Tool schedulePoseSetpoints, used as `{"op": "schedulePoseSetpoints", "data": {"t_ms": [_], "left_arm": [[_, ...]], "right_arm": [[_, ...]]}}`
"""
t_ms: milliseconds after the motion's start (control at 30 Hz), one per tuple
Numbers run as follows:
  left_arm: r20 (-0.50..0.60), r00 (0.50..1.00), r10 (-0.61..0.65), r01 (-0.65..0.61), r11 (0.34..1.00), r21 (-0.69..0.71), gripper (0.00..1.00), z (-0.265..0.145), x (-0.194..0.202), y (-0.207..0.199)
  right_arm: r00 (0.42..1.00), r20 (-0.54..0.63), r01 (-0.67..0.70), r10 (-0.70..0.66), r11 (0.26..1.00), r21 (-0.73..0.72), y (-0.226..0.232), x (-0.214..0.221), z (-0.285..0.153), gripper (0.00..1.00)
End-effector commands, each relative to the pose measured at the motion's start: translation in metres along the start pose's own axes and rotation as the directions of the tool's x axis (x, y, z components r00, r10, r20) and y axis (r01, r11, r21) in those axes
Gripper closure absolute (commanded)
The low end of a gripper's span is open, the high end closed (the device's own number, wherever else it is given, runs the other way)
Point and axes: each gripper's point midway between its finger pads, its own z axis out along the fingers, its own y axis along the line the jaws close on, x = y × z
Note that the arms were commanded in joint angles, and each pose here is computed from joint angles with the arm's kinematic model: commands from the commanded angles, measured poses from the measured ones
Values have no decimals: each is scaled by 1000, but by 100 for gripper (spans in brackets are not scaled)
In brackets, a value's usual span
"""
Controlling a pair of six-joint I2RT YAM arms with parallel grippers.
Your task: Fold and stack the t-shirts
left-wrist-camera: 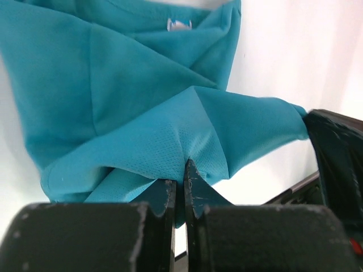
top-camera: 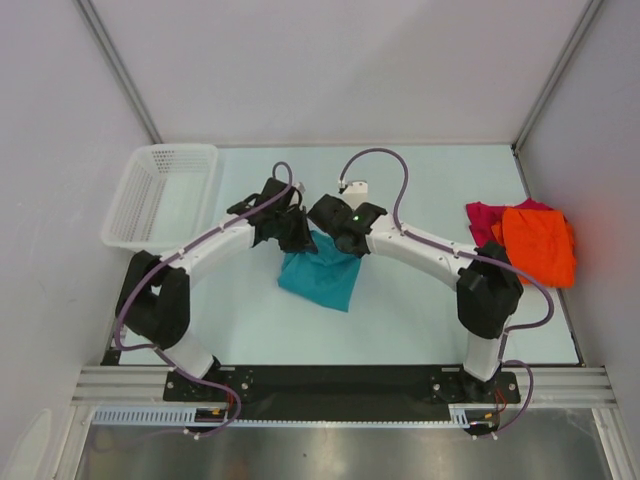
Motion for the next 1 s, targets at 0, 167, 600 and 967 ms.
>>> {"op": "schedulePoseSetpoints", "data": {"t_ms": [0, 167, 600, 967], "left_arm": [[106, 994, 26, -26, 1000, 2, 99, -18, -37, -3], [93, 996, -13, 17, 999, -35, 99, -14, -40, 16], [73, 996, -57, 63, 996, -70, 100, 9, -46, 32], [132, 989, -63, 73, 995, -68, 100, 7, -86, 26]], "right_arm": [[999, 40, -25, 27, 999, -39, 12, -28, 10, 100], [999, 39, -28, 29, 999, -27, 11, -36, 22, 100], [998, 40, -40, 39, 999, 9, 6, -51, 46, 100], [996, 73, -59, 57, 998, 31, -3, -76, 57, 100]]}}
